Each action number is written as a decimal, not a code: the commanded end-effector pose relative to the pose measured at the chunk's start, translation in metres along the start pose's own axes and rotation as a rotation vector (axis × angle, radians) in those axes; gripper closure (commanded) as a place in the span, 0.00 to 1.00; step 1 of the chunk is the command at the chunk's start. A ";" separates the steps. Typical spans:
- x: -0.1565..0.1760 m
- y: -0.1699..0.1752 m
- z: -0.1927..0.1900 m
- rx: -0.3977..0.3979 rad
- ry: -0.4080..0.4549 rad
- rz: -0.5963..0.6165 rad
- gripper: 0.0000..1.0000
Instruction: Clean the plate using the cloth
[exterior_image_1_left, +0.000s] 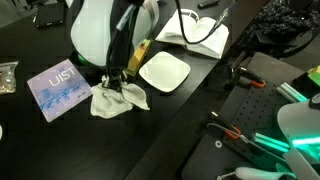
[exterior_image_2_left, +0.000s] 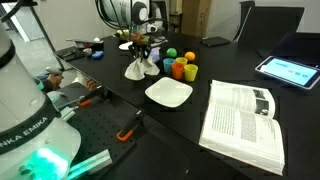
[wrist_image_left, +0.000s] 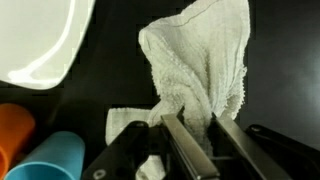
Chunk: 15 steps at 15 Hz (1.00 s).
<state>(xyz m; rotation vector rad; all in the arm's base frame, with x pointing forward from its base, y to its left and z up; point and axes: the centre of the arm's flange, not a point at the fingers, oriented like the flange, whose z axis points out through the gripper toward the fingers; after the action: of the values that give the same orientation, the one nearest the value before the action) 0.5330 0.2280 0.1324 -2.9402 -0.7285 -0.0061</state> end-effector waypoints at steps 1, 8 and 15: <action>-0.024 0.032 -0.051 -0.061 0.006 -0.009 0.96; -0.052 0.081 -0.054 -0.121 0.009 0.078 0.96; -0.094 0.128 -0.014 -0.191 -0.055 0.145 0.96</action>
<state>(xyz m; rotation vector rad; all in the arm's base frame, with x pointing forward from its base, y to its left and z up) 0.5190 0.0891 0.1445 -3.1332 -0.6068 0.0315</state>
